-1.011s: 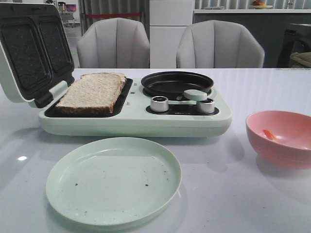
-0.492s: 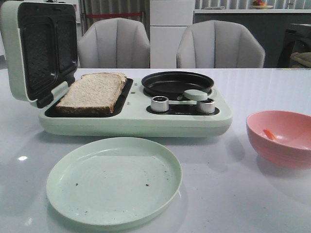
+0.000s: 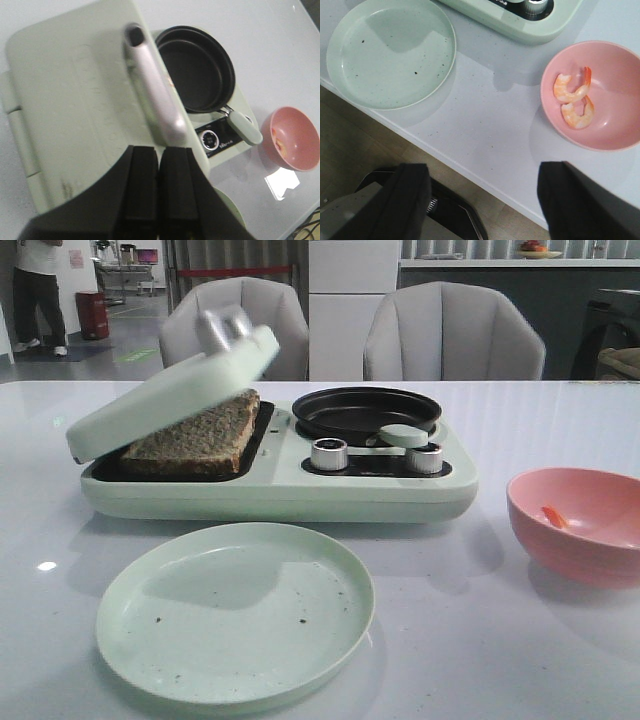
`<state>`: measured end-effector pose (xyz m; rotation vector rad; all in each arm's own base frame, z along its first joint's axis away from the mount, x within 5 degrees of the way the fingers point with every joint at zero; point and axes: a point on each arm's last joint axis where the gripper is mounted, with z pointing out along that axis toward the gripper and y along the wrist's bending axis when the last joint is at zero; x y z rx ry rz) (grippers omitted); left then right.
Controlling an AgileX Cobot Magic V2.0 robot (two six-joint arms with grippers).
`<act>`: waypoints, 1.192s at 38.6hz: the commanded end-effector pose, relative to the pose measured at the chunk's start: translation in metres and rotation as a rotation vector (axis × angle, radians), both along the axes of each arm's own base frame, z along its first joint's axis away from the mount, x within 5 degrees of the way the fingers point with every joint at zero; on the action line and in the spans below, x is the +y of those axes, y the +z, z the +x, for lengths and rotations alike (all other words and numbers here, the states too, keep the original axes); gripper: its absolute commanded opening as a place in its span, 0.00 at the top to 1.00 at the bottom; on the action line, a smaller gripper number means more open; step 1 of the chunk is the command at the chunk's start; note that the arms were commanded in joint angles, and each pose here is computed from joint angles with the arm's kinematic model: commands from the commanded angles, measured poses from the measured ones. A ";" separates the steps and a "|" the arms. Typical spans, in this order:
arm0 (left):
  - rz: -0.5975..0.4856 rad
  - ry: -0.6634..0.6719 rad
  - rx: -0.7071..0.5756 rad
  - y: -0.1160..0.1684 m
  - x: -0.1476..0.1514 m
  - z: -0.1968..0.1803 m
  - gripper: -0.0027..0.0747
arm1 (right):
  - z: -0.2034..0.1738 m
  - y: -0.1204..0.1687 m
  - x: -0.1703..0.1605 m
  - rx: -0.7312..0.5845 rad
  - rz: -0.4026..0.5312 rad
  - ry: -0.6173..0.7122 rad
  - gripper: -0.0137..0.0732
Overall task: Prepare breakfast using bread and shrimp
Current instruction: 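Pull the lid handle down with the left gripper to close the lid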
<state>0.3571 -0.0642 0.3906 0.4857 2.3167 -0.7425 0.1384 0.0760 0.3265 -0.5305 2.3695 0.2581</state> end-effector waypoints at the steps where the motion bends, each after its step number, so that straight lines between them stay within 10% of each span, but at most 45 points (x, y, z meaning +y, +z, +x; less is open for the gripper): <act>1: -0.012 -0.019 -0.145 0.035 -0.017 -0.036 0.84 | 0.002 0.013 0.001 -0.078 0.043 -0.001 0.20; 24: 0.017 -0.313 -0.288 0.009 -0.064 -0.189 0.84 | 0.004 0.015 0.003 -0.108 0.065 -0.001 0.20; 37: 0.063 -0.263 -0.337 -0.016 -0.045 -0.218 0.84 | 0.011 0.011 0.002 -0.094 0.031 -0.016 0.20; 46: 0.066 -0.256 -0.344 -0.016 -0.045 -0.217 0.84 | 0.047 -0.009 -0.031 0.017 -0.015 -0.269 0.20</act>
